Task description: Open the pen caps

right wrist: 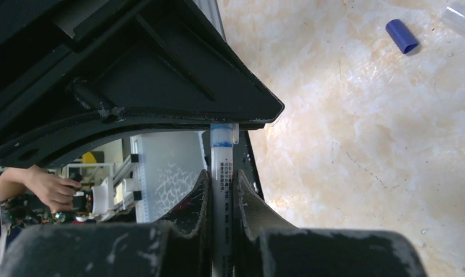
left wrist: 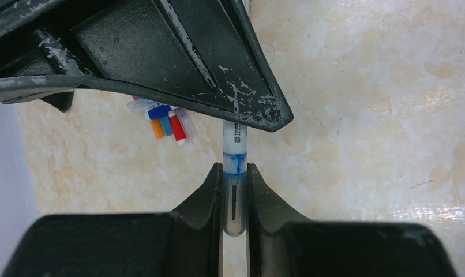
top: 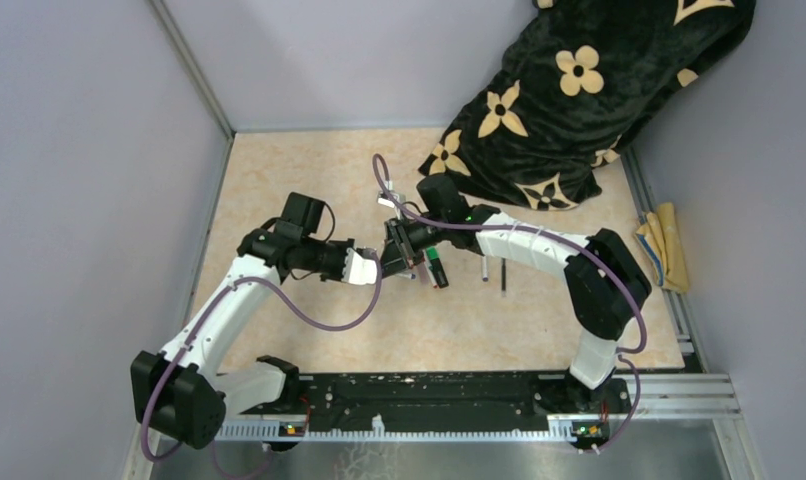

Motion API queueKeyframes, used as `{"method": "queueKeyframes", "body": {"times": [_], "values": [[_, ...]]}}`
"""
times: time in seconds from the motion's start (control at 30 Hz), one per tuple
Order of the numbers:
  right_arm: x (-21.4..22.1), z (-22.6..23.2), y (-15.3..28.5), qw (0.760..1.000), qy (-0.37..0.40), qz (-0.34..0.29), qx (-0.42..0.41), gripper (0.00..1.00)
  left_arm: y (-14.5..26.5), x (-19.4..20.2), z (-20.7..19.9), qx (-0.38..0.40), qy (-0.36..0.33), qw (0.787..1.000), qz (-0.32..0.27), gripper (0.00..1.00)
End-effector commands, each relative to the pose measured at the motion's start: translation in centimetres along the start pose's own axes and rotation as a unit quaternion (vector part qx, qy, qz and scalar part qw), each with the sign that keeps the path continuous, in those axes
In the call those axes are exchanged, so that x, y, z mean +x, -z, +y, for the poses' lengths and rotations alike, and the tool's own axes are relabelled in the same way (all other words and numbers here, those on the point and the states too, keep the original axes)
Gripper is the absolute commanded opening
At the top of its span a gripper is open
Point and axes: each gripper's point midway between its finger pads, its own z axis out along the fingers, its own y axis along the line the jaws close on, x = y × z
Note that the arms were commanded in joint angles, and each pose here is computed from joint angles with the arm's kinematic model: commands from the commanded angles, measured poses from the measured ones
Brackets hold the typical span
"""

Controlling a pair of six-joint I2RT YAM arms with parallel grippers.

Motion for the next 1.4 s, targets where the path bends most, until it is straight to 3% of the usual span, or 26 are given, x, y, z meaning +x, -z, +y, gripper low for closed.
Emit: {"method": "queueKeyframes", "body": {"times": [0.0,0.3,0.63,1.37], "values": [[-1.1,0.1,-0.2,0.999,0.022,-0.022,0.014,0.0,0.3,-0.3,1.1,-0.012,-0.007,1.0,0.005,0.0],[2.1,-1.7,3.4,0.997,0.015,-0.024,0.066,0.0,1.3,4.8,2.4,-0.053,-0.024,0.991,0.118,0.0],[6.3,-3.4,6.9,0.991,0.001,-0.036,0.128,0.0,4.1,10.3,4.8,-0.082,0.02,0.983,0.161,0.0],[8.5,-3.6,8.9,0.985,-0.003,-0.02,0.172,0.0,8.0,16.0,4.4,-0.094,-0.016,0.96,0.264,0.0]]}}
